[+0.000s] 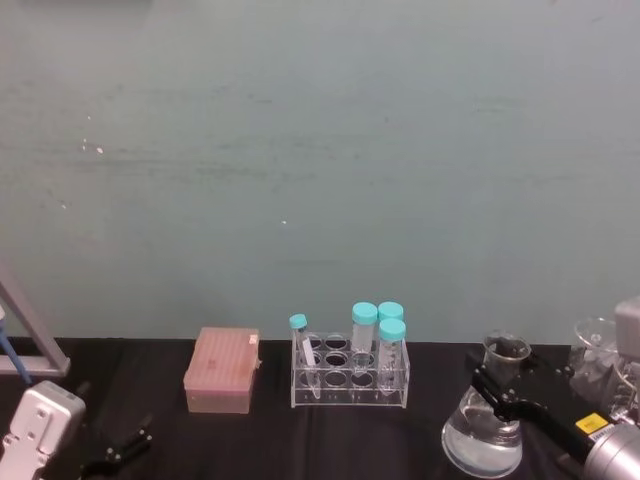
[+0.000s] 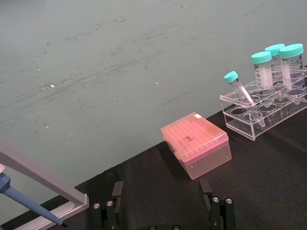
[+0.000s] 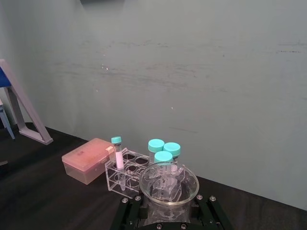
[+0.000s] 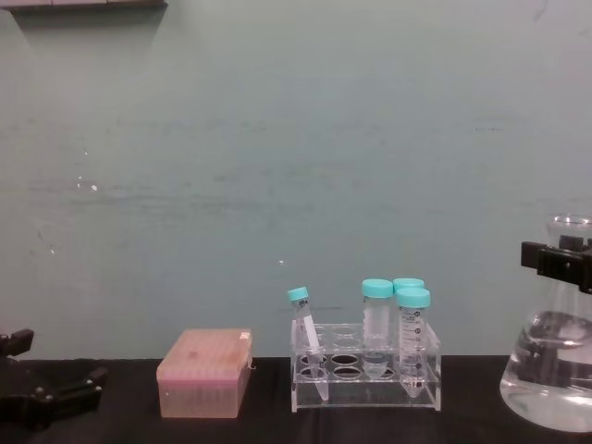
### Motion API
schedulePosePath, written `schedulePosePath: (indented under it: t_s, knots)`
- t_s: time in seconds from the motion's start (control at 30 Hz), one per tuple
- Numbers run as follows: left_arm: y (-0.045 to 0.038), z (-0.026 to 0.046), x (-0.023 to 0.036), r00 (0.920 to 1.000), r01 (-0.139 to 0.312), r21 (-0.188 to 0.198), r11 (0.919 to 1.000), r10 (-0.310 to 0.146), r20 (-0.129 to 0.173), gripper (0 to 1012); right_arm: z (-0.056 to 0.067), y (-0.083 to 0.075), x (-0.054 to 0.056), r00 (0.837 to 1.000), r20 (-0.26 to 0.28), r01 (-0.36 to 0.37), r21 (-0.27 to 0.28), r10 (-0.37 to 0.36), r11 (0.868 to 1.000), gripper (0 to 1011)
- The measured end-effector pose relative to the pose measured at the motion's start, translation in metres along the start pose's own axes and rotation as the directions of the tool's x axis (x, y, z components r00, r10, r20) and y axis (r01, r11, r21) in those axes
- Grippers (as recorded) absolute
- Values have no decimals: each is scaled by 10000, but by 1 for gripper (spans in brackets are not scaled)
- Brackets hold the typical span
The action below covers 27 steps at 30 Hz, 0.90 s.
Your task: Pick up the beaker with the right gripper, shake it three times, and then put it down.
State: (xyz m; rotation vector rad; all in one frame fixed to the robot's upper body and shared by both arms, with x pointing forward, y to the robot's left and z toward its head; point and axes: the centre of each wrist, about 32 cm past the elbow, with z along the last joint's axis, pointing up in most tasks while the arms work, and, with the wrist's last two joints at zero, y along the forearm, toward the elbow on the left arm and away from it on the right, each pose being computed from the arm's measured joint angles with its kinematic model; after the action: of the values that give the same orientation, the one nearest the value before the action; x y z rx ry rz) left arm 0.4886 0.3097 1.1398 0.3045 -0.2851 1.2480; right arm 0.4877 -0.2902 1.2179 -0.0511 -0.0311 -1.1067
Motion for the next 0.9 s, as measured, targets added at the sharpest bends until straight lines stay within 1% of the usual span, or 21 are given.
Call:
schedulePosePath:
  t_s: [0.8,0.9]
  knots:
    - [0,0,0,10000,0,-1,10000,0,0,1000,3,0,3,10000,54,3,19,-3,10000,449]
    - [0,0,0,10000,0,0,10000,0,0,1000,5,25,-5,10000,18,62,-36,-62,10000,449]
